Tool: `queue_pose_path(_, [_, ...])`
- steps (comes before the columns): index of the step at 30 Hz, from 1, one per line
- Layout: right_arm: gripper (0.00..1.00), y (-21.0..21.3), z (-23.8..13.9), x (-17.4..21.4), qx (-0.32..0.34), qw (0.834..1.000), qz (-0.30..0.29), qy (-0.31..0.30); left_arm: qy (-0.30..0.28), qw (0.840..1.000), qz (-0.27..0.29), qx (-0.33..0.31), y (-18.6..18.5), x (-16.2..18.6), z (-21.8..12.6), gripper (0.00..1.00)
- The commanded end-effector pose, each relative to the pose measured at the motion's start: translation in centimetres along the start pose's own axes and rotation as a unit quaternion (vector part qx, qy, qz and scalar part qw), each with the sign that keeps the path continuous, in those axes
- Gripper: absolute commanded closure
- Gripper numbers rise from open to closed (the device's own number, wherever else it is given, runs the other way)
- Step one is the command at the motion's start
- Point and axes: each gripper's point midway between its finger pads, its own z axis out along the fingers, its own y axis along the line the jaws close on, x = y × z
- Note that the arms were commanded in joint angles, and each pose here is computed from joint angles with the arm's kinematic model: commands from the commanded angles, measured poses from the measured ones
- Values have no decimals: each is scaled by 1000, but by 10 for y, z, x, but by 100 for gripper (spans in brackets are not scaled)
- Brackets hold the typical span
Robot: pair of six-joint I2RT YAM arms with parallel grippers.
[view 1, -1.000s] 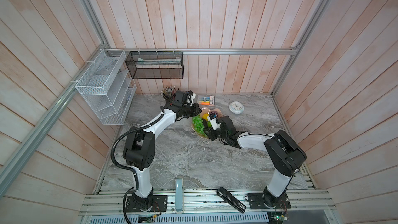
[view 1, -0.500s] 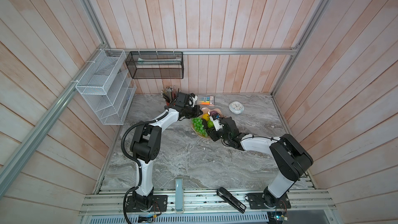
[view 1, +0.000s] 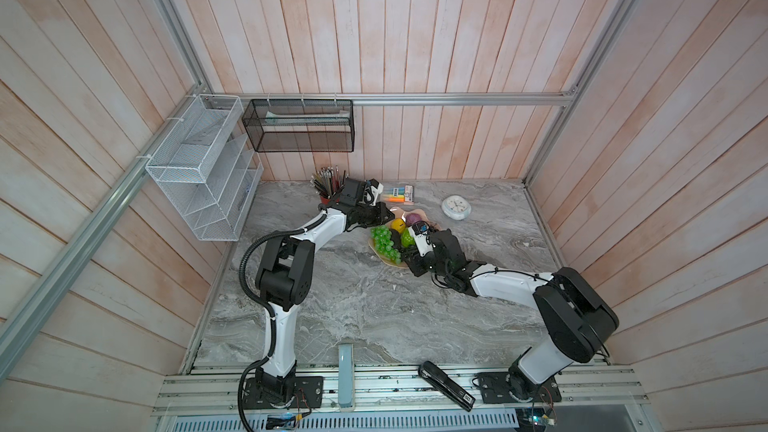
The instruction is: Place and organize the fake fruits in the fruit bowl
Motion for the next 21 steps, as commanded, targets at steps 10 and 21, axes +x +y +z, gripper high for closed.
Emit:
queue_pose_path(10, [61, -6, -22, 0, 41, 999, -2, 12, -74, 991, 19, -111, -6, -6, -78, 40])
queue_pose_path(21, [61, 0, -20, -2, 38, 999, 3, 17, -65, 987, -13, -146, 29, 30, -72, 90])
